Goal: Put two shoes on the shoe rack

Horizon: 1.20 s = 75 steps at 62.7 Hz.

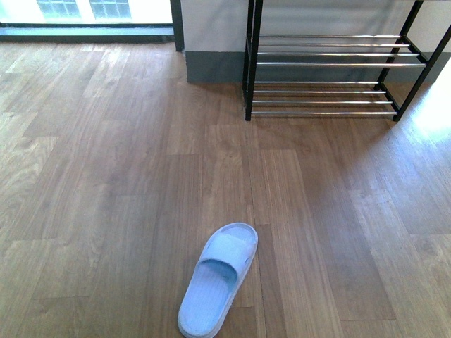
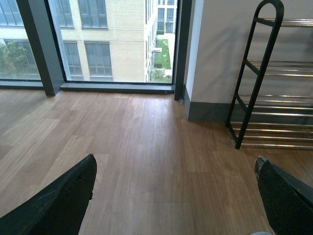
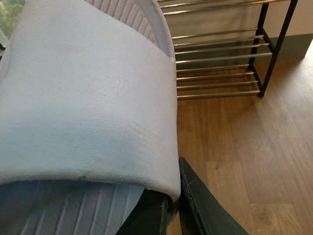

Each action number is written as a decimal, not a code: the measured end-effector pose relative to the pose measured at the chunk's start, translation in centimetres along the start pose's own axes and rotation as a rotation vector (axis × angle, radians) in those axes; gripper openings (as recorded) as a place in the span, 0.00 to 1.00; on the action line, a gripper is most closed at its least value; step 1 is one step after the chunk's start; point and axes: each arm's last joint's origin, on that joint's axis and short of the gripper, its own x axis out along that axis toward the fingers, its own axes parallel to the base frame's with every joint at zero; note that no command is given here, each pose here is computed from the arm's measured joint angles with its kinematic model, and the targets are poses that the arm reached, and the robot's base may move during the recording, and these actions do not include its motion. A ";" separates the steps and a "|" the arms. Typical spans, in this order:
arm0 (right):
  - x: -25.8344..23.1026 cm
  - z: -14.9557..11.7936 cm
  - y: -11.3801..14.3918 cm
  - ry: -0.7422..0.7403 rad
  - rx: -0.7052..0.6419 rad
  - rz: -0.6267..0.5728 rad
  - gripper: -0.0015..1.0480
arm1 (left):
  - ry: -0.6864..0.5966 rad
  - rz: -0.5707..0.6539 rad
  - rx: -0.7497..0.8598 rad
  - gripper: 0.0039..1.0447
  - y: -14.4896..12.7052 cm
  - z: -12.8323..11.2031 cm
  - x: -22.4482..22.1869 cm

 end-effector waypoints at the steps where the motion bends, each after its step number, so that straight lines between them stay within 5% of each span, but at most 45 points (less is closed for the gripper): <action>1: 0.0 0.0 0.0 0.000 0.000 0.000 0.02 | 0.000 0.000 0.000 0.91 0.0 0.0 0.0; 75: 0.0 -0.1 0.0 0.002 0.001 -0.004 0.02 | 0.000 -0.001 0.000 0.91 0.0 0.0 0.0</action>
